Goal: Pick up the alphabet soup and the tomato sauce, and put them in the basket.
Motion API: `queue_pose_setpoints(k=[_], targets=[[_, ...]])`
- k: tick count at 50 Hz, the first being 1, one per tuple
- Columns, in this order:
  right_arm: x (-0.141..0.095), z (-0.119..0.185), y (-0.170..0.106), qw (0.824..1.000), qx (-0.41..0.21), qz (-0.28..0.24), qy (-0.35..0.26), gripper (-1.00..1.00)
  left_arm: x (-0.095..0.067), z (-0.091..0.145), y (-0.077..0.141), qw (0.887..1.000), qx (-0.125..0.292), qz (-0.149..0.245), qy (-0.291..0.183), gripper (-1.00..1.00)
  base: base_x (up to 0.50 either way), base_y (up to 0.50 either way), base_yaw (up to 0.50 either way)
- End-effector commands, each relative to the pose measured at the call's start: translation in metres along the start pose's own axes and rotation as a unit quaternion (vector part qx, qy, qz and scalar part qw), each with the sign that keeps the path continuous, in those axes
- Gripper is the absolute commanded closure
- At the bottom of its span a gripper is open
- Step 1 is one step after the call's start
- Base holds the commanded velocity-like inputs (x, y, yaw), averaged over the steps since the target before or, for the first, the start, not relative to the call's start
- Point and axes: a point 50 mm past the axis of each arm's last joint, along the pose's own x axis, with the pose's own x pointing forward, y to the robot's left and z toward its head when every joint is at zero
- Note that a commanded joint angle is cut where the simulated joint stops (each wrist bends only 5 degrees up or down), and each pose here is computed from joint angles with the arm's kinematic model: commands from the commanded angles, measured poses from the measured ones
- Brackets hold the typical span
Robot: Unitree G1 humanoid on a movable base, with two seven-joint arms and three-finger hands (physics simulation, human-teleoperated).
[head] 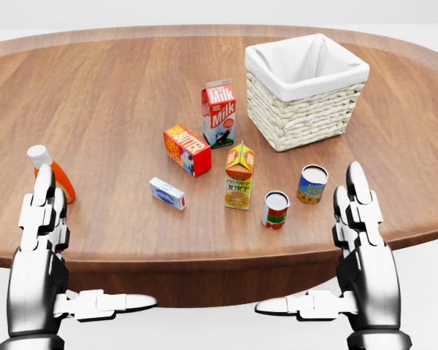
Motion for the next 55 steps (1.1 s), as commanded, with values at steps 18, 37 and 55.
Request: queue_pose_setpoints(k=[18,37,55], targets=[[-0.0004,-0.0002,0.0002,1.0,-0.001,0.0,0.001,-1.0,0.0,-0.0005,0.0005,1.0,0.001,0.002,0.001,-1.0,0.16,0.0,0.0],[-0.0009,-0.0016,0.0006,1.0,0.0,0.002,0.004,-1.0,0.0,-0.0007,0.0004,1.0,0.0,0.002,0.001,-1.0,0.19,0.0,0.0],[-0.0001,0.0,0.0003,1.0,-0.001,0.001,0.0,-1.0,0.0005,-0.0011,0.0001,1.0,-0.001,0.001,0.002,-1.0,0.19,0.0,0.0]])
